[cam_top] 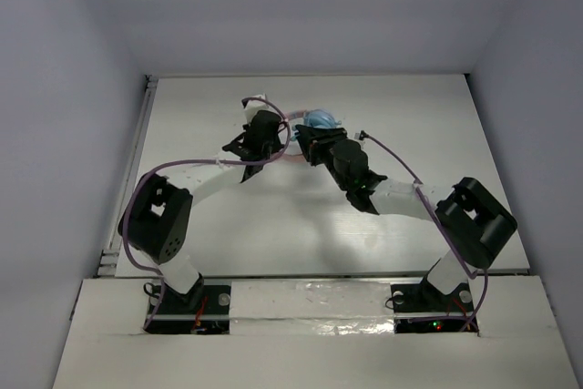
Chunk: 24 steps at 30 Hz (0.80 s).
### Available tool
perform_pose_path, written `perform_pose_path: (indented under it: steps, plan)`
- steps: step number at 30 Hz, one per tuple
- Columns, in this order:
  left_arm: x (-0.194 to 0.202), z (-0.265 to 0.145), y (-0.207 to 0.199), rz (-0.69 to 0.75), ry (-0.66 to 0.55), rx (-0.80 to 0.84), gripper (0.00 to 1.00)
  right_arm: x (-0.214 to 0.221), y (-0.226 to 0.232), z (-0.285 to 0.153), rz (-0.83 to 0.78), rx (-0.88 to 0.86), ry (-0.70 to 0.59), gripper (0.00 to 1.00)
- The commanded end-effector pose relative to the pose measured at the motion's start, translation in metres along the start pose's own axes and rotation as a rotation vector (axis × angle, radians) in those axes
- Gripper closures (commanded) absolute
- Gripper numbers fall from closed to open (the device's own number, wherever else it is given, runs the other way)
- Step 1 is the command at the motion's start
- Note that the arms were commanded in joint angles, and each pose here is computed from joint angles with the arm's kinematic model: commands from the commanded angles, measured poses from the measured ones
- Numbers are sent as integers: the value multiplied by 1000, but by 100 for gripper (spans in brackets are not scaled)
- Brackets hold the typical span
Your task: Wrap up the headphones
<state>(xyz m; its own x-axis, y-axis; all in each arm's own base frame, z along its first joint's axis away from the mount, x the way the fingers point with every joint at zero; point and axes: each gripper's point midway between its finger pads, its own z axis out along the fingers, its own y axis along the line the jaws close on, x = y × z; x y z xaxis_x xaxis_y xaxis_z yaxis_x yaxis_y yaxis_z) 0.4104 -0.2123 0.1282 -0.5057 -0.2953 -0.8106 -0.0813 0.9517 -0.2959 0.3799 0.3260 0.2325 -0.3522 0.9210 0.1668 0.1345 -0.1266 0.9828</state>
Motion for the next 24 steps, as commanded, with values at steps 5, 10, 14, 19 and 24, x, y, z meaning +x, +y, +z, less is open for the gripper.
perform_pose_path:
  steps: [5, 10, 14, 19, 24]
  plan:
    - [14, 1, -33, 80, 86, 144, 100, 5, 10, 19, -95, 67, -23, 56]
    - [22, -2, -39, 65, 118, 186, 100, 2, 10, 21, -174, 110, -47, 39]
    - [20, -5, -46, 69, 138, 215, 100, 0, 18, 23, -232, 127, -66, 37]
    - [13, -14, -51, 71, 138, 237, 100, -18, 35, 16, -291, 93, -139, 42]
    - [-6, -29, -53, 67, 99, 250, 100, -56, 69, -7, -434, 63, -278, 56]
